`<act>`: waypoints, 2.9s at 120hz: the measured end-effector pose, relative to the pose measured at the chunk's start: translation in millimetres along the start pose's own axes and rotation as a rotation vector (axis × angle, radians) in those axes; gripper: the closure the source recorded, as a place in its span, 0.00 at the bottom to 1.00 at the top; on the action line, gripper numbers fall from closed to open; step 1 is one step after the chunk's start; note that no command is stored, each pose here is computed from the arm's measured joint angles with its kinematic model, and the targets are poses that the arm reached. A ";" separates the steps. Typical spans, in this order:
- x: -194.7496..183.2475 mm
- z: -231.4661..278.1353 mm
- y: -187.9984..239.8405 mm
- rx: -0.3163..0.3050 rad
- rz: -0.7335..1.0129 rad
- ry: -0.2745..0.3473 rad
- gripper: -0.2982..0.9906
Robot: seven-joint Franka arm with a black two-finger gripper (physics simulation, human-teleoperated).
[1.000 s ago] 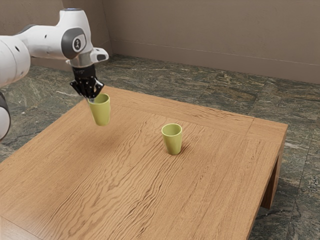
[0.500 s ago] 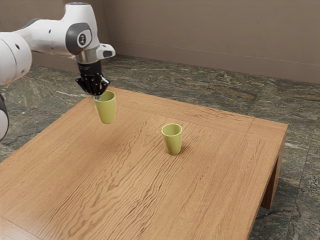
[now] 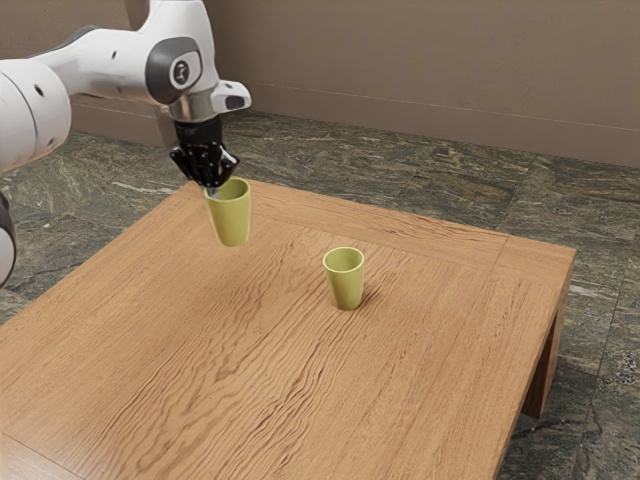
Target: Place the left cup onto the right cup
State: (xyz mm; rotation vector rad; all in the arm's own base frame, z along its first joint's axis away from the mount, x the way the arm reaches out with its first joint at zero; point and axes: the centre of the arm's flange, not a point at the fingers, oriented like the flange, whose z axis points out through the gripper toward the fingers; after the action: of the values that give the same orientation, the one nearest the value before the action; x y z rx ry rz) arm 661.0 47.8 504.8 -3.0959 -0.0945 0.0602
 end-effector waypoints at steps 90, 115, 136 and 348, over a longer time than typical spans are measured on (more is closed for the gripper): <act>-1.4 -2.1 63.3 -0.009 0.103 0.001 0.84; -0.9 -0.2 83.2 -0.008 0.133 0.001 0.84; 1.3 4.1 96.2 -0.009 0.151 -0.003 0.84; 60.5 22.6 167.9 0.012 0.238 0.045 0.84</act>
State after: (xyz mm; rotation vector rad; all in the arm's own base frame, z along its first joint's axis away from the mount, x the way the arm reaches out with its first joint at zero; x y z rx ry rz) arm 730.4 -114.9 472.5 -3.0772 0.2741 -0.0013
